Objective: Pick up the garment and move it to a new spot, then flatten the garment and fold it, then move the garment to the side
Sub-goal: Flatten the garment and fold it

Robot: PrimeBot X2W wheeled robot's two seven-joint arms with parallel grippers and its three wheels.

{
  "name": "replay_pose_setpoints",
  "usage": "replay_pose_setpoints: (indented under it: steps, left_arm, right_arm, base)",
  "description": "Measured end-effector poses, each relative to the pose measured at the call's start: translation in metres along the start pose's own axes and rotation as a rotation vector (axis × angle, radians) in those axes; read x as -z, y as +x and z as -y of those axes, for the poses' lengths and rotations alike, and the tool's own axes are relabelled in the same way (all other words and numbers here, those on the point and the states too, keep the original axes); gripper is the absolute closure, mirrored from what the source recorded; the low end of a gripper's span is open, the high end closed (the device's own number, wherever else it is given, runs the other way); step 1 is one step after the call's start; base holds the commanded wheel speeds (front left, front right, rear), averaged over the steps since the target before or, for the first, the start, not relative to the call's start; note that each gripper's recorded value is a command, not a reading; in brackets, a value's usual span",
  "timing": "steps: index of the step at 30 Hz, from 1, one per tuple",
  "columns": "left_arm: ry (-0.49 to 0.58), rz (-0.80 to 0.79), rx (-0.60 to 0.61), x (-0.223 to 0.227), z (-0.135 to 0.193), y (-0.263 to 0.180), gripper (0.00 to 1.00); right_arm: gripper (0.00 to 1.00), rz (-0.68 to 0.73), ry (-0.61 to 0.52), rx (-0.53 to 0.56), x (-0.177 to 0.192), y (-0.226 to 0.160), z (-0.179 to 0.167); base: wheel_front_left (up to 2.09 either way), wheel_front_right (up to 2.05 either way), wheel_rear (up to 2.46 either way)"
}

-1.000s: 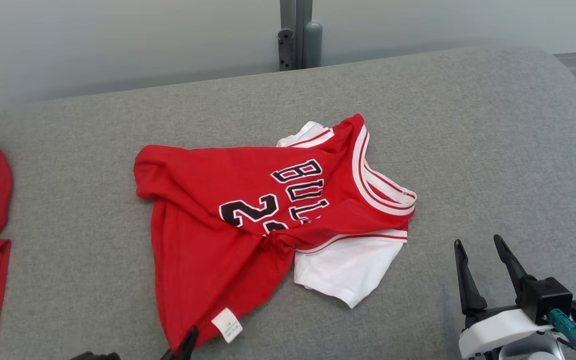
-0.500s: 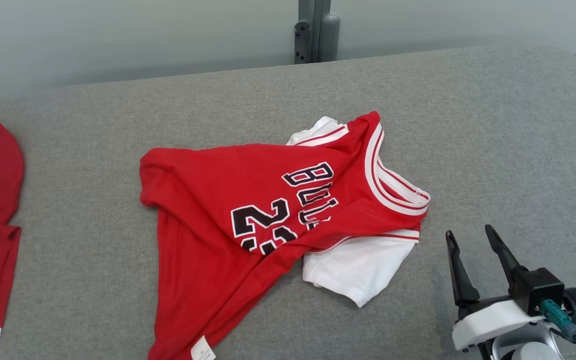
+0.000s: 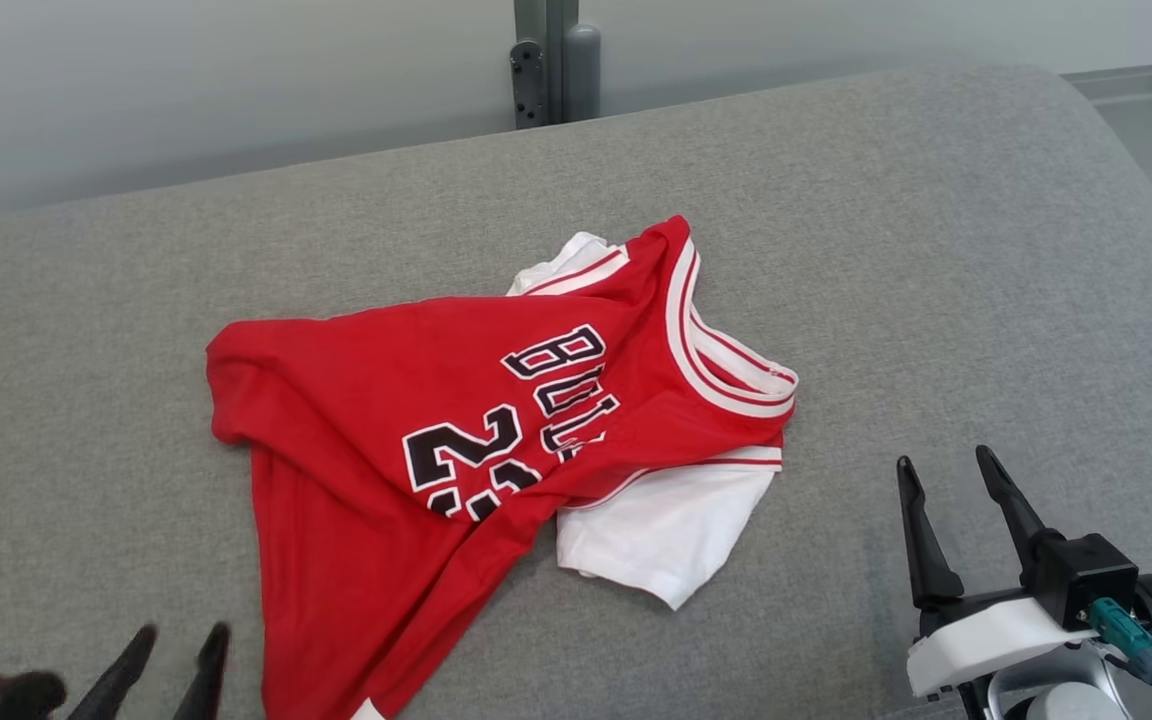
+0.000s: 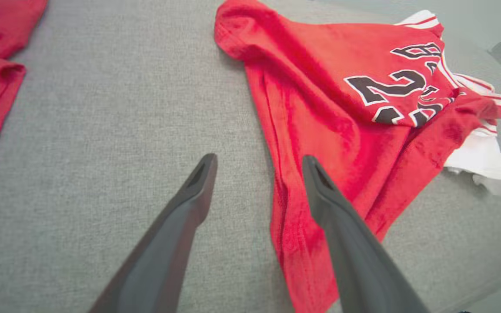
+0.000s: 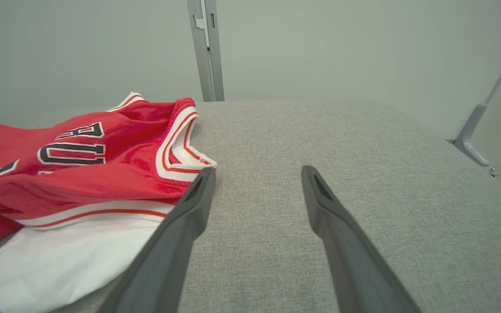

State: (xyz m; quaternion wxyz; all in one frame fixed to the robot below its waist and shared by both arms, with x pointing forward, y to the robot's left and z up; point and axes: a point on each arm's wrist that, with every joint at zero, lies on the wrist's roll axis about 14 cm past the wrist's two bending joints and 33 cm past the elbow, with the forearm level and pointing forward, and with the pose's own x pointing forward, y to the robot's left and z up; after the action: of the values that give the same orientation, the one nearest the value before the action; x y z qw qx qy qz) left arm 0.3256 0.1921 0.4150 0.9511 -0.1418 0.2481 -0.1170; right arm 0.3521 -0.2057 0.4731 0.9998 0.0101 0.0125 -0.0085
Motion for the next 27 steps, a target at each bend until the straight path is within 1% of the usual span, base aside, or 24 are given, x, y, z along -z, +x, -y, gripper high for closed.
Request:
replay_pose_setpoints:
  steps: [2, 4, 6, 8, 10, 12, 14, 16, 18, 19, 21, 23, 26, 27]
  left_arm:
    - [0.033, 0.053, 0.137, -0.024, 0.044, 0.009, 0.00]
    - [0.075, 0.034, 0.292, -0.028, 0.092, 0.012, 0.00]
    - [0.093, -0.022, 0.435, -0.019, 0.134, 0.011, 0.00]
    - [0.145, -0.091, 0.560, -0.004, 0.169, 0.012, 0.00]
    - [0.175, -0.134, 0.646, 0.007, 0.196, 0.017, 0.00]
    - [0.174, -0.191, 0.710, 0.022, 0.222, 0.022, 0.00]
    - [0.220, -0.258, 0.736, 0.040, 0.235, 0.031, 0.00]
    - [0.289, -0.293, 0.730, 0.052, 0.242, 0.046, 0.00]
    - [0.335, -0.321, 0.717, 0.062, 0.246, 0.059, 0.00]
    - [0.383, -0.332, 0.716, 0.068, 0.247, 0.064, 0.00]
    - [0.400, -0.368, 0.701, 0.079, 0.247, 0.073, 0.00]
    - [0.468, -0.401, 0.687, 0.091, 0.241, 0.080, 0.00]
    - [0.525, -0.397, 0.663, 0.095, 0.238, 0.093, 0.00]
    - [0.543, -0.394, 0.663, 0.096, 0.239, 0.095, 0.71]
  right_arm:
    - [0.00, 0.000, 0.004, 0.006, 0.000, -0.002, 0.001]
    - [0.00, -0.002, 0.008, 0.015, 0.000, -0.004, 0.004]
    - [0.00, 0.006, 0.012, 0.028, -0.002, -0.004, 0.008]
    - [0.00, 0.015, 0.016, 0.042, -0.005, -0.004, 0.012]
    - [0.00, 0.017, 0.022, 0.064, -0.006, -0.006, 0.018]
    - [0.00, 0.016, 0.027, 0.088, -0.006, -0.009, 0.025]
    - [0.00, 0.016, 0.032, 0.108, -0.006, -0.011, 0.031]
    - [0.00, 0.016, 0.037, 0.125, -0.007, -0.014, 0.036]
    - [0.00, 0.012, 0.042, 0.145, -0.006, -0.018, 0.041]
    - [0.00, 0.010, 0.043, 0.160, -0.005, -0.020, 0.045]
    - [0.00, 0.006, 0.046, 0.188, -0.004, -0.026, 0.052]
    - [0.00, 0.000, 0.043, 0.211, -0.004, -0.031, 0.059]
    - [0.00, -0.004, 0.042, 0.248, -0.003, -0.039, 0.069]
    - [0.00, -0.006, 0.041, 0.258, -0.003, -0.042, 0.071]
  base:
    - [0.00, 0.00, 0.00]
    - [0.00, 0.00, 0.00]
    - [0.00, 0.00, 0.00]
    - [0.00, 0.00, 0.00]
    - [0.00, 0.00, 0.00]
    - [0.00, 0.00, 0.00]
    - [0.00, 0.00, 0.00]
    - [0.00, 0.00, 0.00]
    - [0.00, 0.00, 0.00]
    - [0.00, 0.00, 0.00]
    - [0.00, 0.00, 0.00]
    - [0.00, 0.00, 0.00]
    - [0.00, 0.00, 0.00]
    - [0.00, 0.00, 0.00]
